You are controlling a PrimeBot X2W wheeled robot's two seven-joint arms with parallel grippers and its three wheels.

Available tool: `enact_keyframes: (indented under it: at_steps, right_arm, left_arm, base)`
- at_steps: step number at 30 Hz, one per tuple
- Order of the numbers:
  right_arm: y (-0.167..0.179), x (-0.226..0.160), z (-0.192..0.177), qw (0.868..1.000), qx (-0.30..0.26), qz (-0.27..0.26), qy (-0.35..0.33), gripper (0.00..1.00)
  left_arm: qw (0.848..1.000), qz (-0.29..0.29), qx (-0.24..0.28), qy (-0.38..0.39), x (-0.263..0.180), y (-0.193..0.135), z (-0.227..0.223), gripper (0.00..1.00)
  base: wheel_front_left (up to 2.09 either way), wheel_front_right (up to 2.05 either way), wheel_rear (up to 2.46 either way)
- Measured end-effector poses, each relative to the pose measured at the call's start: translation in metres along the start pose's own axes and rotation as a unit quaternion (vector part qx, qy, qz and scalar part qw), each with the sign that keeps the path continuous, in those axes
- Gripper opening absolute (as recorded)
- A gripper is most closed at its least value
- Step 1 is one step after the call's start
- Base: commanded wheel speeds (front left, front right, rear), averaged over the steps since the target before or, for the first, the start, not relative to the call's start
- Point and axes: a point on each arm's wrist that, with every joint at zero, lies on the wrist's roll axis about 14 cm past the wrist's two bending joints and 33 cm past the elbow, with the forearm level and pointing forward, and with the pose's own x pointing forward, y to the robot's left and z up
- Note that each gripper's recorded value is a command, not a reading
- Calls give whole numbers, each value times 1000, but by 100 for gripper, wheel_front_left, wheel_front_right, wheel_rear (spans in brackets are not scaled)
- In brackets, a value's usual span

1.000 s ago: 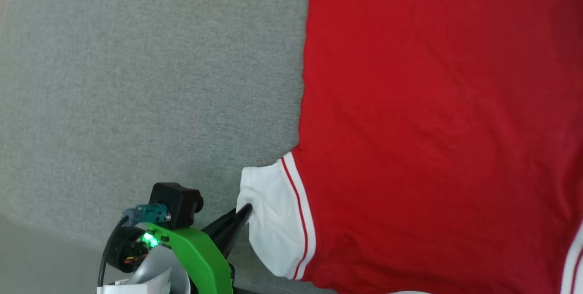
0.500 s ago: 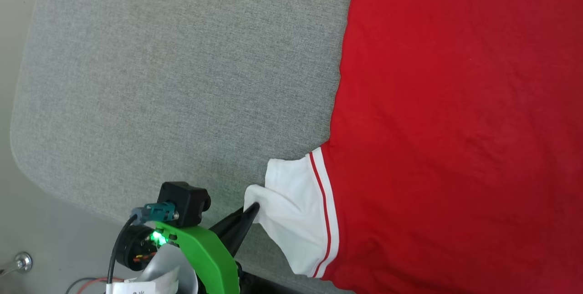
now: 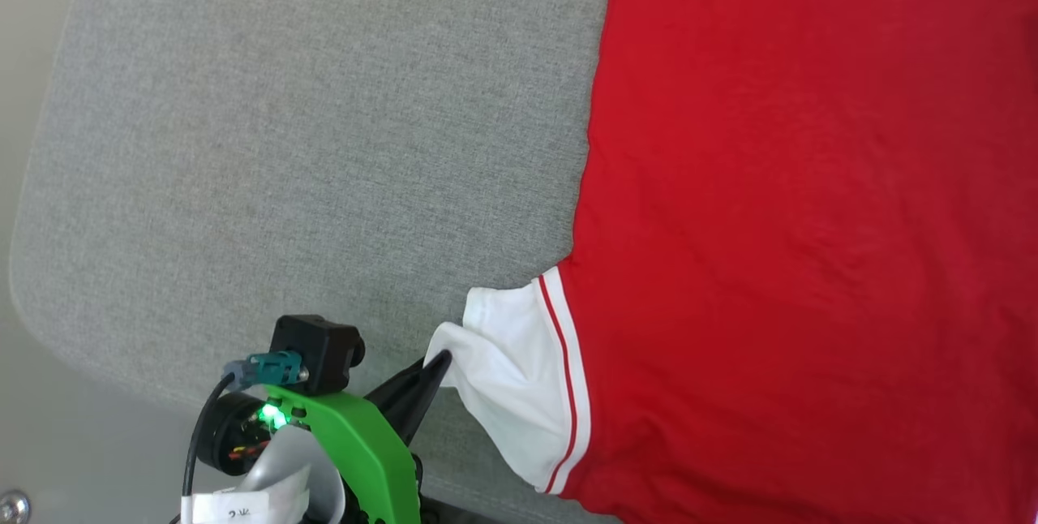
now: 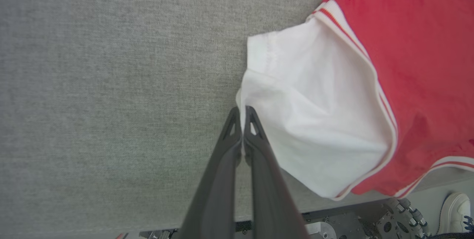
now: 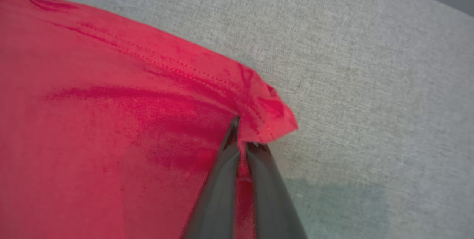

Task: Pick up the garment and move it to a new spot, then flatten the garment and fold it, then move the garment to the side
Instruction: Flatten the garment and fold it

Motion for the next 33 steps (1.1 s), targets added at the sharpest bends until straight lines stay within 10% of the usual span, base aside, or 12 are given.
enact_keyframes:
  at_steps: [33]
  right_arm:
    - [-43,-164,-199,991,122,-49,-33,0]
  left_arm:
    - [992,-67,42,-93,-48,-46,22,0]
  base:
    - [0,0,0]
